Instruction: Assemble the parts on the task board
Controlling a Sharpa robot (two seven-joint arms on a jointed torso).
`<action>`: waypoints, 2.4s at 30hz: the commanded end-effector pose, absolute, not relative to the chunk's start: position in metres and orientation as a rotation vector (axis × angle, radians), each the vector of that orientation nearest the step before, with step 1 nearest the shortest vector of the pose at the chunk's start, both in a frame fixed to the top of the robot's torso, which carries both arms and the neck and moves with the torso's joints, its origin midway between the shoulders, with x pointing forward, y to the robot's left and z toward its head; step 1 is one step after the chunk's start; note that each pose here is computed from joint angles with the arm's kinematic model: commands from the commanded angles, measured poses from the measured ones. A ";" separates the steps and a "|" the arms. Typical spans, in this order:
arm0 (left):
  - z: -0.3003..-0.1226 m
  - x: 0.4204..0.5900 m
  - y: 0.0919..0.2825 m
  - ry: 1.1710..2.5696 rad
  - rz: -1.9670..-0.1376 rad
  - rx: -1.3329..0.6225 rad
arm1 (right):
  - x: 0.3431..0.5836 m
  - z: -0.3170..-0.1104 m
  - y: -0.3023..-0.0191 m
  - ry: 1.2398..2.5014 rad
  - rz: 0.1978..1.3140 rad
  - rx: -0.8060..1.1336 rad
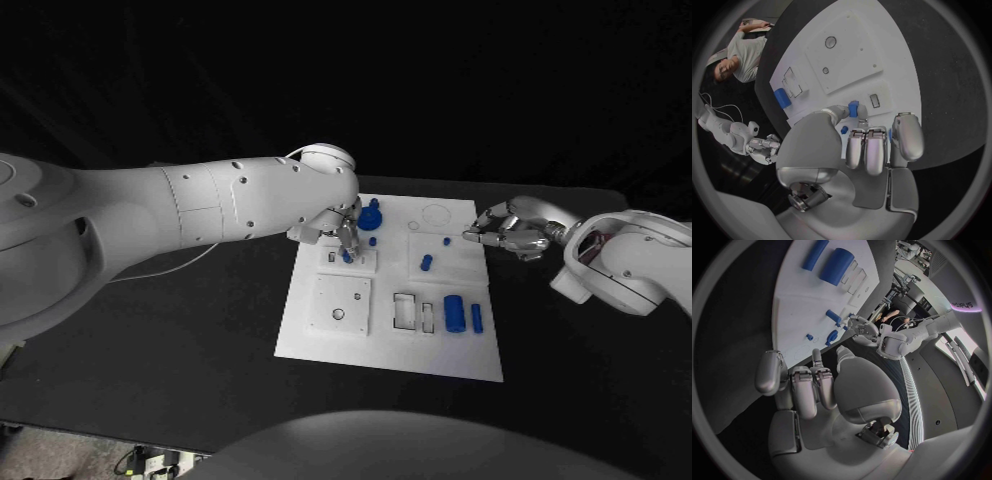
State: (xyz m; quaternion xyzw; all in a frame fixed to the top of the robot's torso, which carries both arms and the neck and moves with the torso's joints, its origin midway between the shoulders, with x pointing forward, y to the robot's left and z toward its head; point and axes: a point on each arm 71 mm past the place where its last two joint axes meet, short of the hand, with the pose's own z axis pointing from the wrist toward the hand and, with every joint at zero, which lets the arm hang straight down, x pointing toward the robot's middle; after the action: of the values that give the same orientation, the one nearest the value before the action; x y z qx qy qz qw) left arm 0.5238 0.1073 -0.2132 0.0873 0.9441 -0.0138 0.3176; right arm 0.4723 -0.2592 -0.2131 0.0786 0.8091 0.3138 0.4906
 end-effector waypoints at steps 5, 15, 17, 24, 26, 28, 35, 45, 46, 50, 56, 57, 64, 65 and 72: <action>-0.214 0.524 0.106 2.462 -0.071 0.189 | 0.472 -0.214 -0.258 1.982 0.765 0.180; -0.216 0.522 0.106 2.490 -0.116 0.141 | 0.472 -0.215 -0.257 1.983 0.764 0.180; -0.216 0.522 0.106 2.492 -0.120 0.135 | 0.472 -0.215 -0.257 1.983 0.764 0.180; -0.216 0.522 0.106 2.493 -0.125 0.129 | 0.472 -0.215 -0.258 1.984 0.762 0.182; -0.216 0.522 0.106 2.496 -0.122 0.134 | 0.472 -0.215 -0.258 1.984 0.761 0.183; -0.216 0.521 0.106 2.500 -0.118 0.141 | 0.472 -0.215 -0.258 1.984 0.761 0.183; -0.217 0.521 0.108 2.503 -0.092 0.172 | 0.471 -0.215 -0.259 1.985 0.760 0.183; -0.218 0.522 0.113 2.485 -0.057 0.195 | 0.471 -0.215 -0.259 1.986 0.759 0.184; -0.218 0.522 0.113 2.481 -0.053 0.197 | 0.471 -0.215 -0.259 1.986 0.759 0.184; -0.217 0.523 0.114 2.467 -0.044 0.203 | 0.471 -0.215 -0.259 1.986 0.760 0.184; -0.218 0.522 0.115 2.465 -0.047 0.199 | 0.471 -0.215 -0.259 1.987 0.760 0.184; -0.219 0.522 0.115 2.466 -0.048 0.197 | 0.471 -0.215 -0.259 1.987 0.760 0.184; -0.222 0.520 0.113 2.478 -0.060 0.193 | 0.471 -0.215 -0.260 1.987 0.759 0.185; -0.222 0.520 0.113 2.480 -0.063 0.192 | 0.471 -0.215 -0.260 1.987 0.758 0.185; -0.224 0.518 0.111 2.485 -0.074 0.187 | 0.471 -0.215 -0.260 1.989 0.757 0.185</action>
State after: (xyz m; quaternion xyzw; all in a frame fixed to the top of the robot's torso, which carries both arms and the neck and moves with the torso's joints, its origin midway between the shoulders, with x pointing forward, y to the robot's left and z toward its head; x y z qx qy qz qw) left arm 0.5216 0.1122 -0.2170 0.0675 0.9429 -0.0296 0.3247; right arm 0.4717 -0.2608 -0.2136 0.0802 0.8117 0.3108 0.4879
